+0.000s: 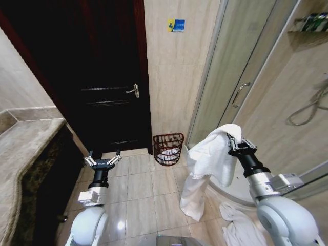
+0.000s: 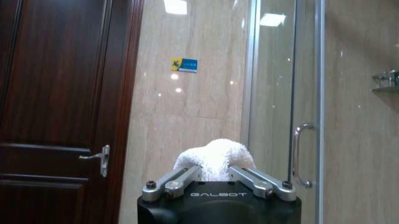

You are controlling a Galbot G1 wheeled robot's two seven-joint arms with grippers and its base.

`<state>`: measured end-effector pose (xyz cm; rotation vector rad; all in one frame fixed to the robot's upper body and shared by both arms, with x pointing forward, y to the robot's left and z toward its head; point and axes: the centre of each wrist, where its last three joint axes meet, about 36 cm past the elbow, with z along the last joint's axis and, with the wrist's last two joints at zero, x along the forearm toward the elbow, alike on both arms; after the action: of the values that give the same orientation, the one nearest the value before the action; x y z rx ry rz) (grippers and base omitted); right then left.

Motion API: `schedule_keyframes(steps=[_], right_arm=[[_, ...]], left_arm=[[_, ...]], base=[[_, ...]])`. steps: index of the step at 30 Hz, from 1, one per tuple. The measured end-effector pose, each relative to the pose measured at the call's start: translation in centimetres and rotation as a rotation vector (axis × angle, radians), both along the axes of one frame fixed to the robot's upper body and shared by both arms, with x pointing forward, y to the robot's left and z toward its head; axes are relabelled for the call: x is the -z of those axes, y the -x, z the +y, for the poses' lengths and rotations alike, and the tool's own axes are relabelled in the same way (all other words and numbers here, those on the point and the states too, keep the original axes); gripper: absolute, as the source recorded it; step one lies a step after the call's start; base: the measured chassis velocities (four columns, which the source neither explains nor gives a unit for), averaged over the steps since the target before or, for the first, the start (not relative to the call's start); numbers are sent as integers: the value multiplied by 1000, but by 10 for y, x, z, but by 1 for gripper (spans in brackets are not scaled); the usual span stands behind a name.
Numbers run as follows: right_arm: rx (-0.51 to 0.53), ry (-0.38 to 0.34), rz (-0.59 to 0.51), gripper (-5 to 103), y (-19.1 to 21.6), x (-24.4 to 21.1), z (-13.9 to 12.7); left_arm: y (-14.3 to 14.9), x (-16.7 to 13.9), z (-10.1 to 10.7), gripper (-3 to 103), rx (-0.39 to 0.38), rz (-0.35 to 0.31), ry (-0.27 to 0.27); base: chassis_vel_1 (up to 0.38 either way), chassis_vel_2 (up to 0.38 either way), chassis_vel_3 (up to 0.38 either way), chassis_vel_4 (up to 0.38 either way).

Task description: Discard the used towel into the hamper.

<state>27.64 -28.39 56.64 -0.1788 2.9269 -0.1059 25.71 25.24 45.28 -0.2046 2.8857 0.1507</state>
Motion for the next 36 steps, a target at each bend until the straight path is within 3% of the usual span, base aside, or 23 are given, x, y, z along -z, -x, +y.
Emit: schedule_keyframes(steps=[20, 36], right_arm=[[9, -1, 6, 5, -9, 5, -5], [17, 1, -8, 5, -13, 5, -7]], left_arm=[[2, -2, -1, 100, -9, 5, 0], [1, -2, -2, 100, -10, 8, 2]], base=[[-48, 80, 46, -82], [15, 180, -16, -173]])
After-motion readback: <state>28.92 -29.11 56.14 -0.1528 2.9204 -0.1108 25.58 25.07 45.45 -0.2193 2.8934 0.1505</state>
